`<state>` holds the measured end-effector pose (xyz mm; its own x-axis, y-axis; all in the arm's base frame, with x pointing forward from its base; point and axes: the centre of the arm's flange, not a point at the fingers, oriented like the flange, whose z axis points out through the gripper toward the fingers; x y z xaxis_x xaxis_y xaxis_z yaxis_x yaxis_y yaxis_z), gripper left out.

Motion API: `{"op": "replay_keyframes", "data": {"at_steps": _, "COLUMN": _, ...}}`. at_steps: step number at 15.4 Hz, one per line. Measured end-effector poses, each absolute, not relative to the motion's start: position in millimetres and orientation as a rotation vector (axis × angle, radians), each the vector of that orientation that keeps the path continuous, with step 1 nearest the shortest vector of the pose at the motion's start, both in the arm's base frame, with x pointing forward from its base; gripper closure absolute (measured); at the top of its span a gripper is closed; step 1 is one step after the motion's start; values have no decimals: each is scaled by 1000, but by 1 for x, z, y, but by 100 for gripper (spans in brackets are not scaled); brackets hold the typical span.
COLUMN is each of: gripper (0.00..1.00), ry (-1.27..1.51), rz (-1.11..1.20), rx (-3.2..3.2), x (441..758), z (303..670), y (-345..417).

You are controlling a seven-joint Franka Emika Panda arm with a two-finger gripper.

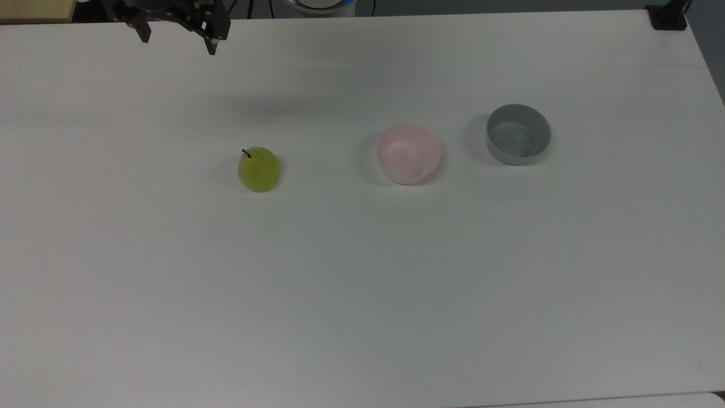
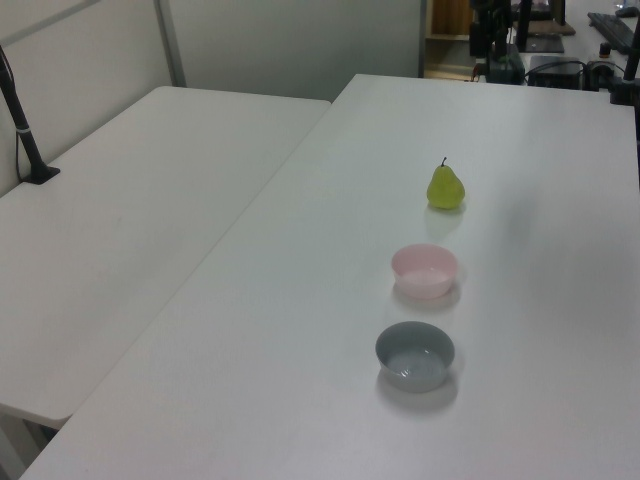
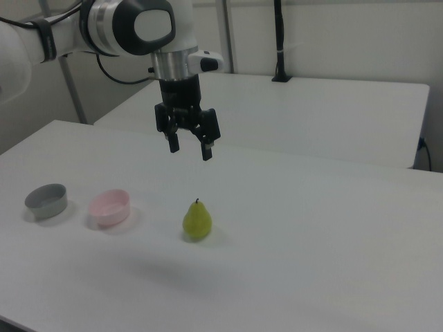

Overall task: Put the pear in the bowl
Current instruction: 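Move the open gripper down over the yellow-green pear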

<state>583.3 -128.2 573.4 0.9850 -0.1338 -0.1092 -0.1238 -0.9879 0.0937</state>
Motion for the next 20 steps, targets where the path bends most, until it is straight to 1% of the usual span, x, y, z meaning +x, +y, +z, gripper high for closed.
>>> {"op": "replay_keyframes", "data": {"at_steps": 4, "gripper": 0, "ry": -175, "rz": -255, "rx": 3048, "x": 578, "z": 569, "y": -123}}
{"op": "replay_keyframes", "data": {"at_steps": 16, "gripper": 0, "ry": -92, "rz": -271, "rx": 3053, "x": 583, "z": 564, "y": -109}}
{"op": "replay_keyframes", "data": {"at_steps": 20, "gripper": 0, "ry": -60, "rz": -241, "rx": 3052, "x": 592, "z": 557, "y": -100}}
